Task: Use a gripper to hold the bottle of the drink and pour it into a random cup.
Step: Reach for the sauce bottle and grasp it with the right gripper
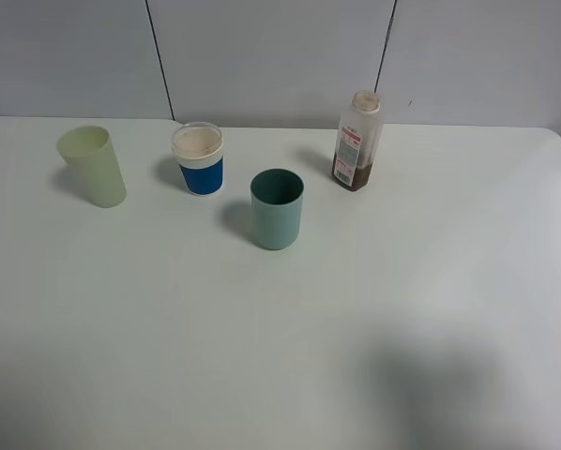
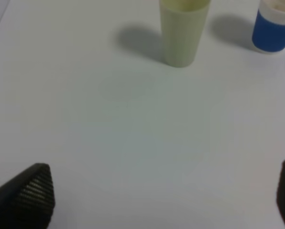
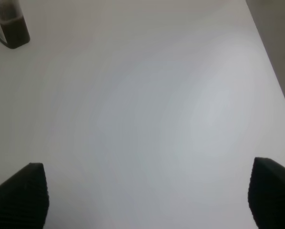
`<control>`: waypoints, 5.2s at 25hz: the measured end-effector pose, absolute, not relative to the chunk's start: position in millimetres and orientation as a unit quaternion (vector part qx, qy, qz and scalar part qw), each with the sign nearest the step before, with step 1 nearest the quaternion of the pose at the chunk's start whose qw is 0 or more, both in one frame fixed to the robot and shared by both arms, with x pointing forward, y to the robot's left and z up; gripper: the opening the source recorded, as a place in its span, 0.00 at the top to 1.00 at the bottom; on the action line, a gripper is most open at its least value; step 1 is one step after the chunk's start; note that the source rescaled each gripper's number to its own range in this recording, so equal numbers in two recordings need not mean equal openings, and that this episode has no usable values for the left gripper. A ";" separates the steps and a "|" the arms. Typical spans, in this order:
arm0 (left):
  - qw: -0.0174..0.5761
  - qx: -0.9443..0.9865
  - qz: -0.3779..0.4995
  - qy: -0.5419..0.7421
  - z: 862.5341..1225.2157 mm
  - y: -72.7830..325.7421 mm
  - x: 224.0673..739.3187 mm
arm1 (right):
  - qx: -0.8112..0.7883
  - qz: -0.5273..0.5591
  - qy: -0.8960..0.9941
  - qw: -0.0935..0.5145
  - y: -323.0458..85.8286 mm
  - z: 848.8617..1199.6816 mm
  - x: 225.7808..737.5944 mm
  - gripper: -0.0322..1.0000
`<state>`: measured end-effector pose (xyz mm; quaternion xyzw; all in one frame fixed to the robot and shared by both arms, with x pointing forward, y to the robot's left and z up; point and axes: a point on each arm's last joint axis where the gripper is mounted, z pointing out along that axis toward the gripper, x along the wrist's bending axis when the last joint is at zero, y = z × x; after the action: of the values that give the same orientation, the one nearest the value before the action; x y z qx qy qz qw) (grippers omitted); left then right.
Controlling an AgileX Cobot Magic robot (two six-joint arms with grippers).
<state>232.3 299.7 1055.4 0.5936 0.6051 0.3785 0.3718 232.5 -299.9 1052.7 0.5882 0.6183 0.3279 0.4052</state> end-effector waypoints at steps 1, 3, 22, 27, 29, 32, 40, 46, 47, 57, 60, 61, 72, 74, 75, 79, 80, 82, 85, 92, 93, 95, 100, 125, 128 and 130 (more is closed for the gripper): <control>0.372 0.594 0.378 0.605 1055.4 299.7 232.3 | 0.588 0.328 0.618 0.405 -299.9 1052.7 232.5 0.15; 0.372 0.594 0.378 0.605 1055.4 299.7 232.3 | 0.588 0.328 0.618 0.405 -299.9 1052.7 232.5 0.15; 0.372 0.594 0.378 0.605 1055.4 299.7 232.3 | 0.588 0.328 0.618 0.405 -299.9 1052.7 232.5 0.15; 0.372 0.594 0.378 0.605 1055.4 299.7 232.3 | 0.588 0.328 0.618 0.405 -299.9 1052.7 232.5 0.15; 0.372 0.594 0.378 0.605 1055.4 299.7 232.3 | 0.588 0.328 0.618 0.405 -299.9 1052.7 232.5 0.15; 0.372 0.594 0.378 0.605 1055.4 299.7 232.3 | 0.588 0.328 0.618 0.405 -299.9 1052.7 232.5 0.15; 0.372 0.594 0.378 0.605 1055.4 299.7 232.3 | 0.588 0.328 0.618 0.405 -299.9 1052.7 232.5 0.15; 0.372 0.594 0.378 0.605 1055.4 299.7 232.3 | 0.588 0.328 0.618 0.405 -299.9 1052.7 232.5 0.15; 0.372 0.594 0.378 0.605 1055.4 299.7 232.3 | 0.588 0.328 0.618 0.405 -299.9 1052.7 232.5 0.15; 0.372 0.594 0.378 0.605 1055.4 299.7 232.3 | 0.588 0.328 0.618 0.405 -299.9 1052.7 232.5 0.15; 0.372 0.594 0.378 0.605 1055.4 299.7 232.3 | 0.588 0.328 0.618 0.405 -299.9 1052.7 232.5 0.15; 0.372 0.594 0.378 0.605 1055.4 299.7 232.3 | 0.588 0.328 0.618 0.405 -299.9 1052.7 232.5 0.15; 0.372 0.594 0.378 0.605 1055.4 299.7 232.3 | 0.588 0.328 0.618 0.405 -299.9 1052.7 232.5 0.15; 0.372 0.594 0.378 0.605 1055.4 299.7 232.3 | 0.588 0.328 0.618 0.405 -299.9 1052.7 232.5 0.15; 0.372 0.594 0.378 0.605 1055.4 299.7 232.3 | 0.588 0.328 0.618 0.405 -299.9 1052.7 232.5 0.15; 0.372 0.594 0.378 0.605 1055.4 299.7 232.3 | 0.588 0.328 0.618 0.405 -299.9 1052.7 232.5 0.15; 0.372 0.594 0.378 0.605 1055.4 299.7 232.3 | 0.588 0.328 0.618 0.405 -299.9 1052.7 232.5 0.15; 0.372 0.594 0.378 0.605 1055.4 299.7 232.3 | 0.588 0.328 0.618 0.405 -299.9 1052.7 232.5 0.15; 0.372 0.594 0.378 0.605 1055.4 299.7 232.3 | 0.588 0.328 0.618 0.405 -299.9 1052.7 232.5 0.15; 0.372 0.594 0.378 0.605 1055.4 299.7 232.3 | 0.606 0.325 0.601 0.408 -302.9 1052.7 232.3 0.15; 0.372 0.594 0.378 0.605 1055.4 299.7 232.3 | 0.607 0.326 0.599 0.408 -302.9 1052.7 232.3 0.15; 0.372 0.594 0.378 0.605 1055.4 299.7 232.3 | 0.607 0.326 0.599 0.408 -302.9 1052.7 232.3 0.15; 0.372 0.594 0.378 0.605 1055.4 299.7 232.3 | 0.608 0.325 0.599 0.408 -303.1 1052.8 232.5 0.15; 0.372 0.594 0.378 0.605 1055.4 299.7 232.3 | 0.595 0.307 0.637 0.383 -308.3 1072.1 381.8 0.15; 0.372 0.594 0.379 0.605 1055.4 299.7 232.3 | 0.597 0.307 0.638 0.378 -308.8 1065.8 398.0 0.15; 0.372 0.594 0.379 0.605 1055.4 299.7 232.3 | 0.596 0.308 0.638 0.378 -309.4 1061.5 409.0 0.15</control>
<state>232.3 299.7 1055.4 0.5936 0.6051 0.3788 0.3715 409.0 -309.4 1061.5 0.5961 0.6379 0.3080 0.3780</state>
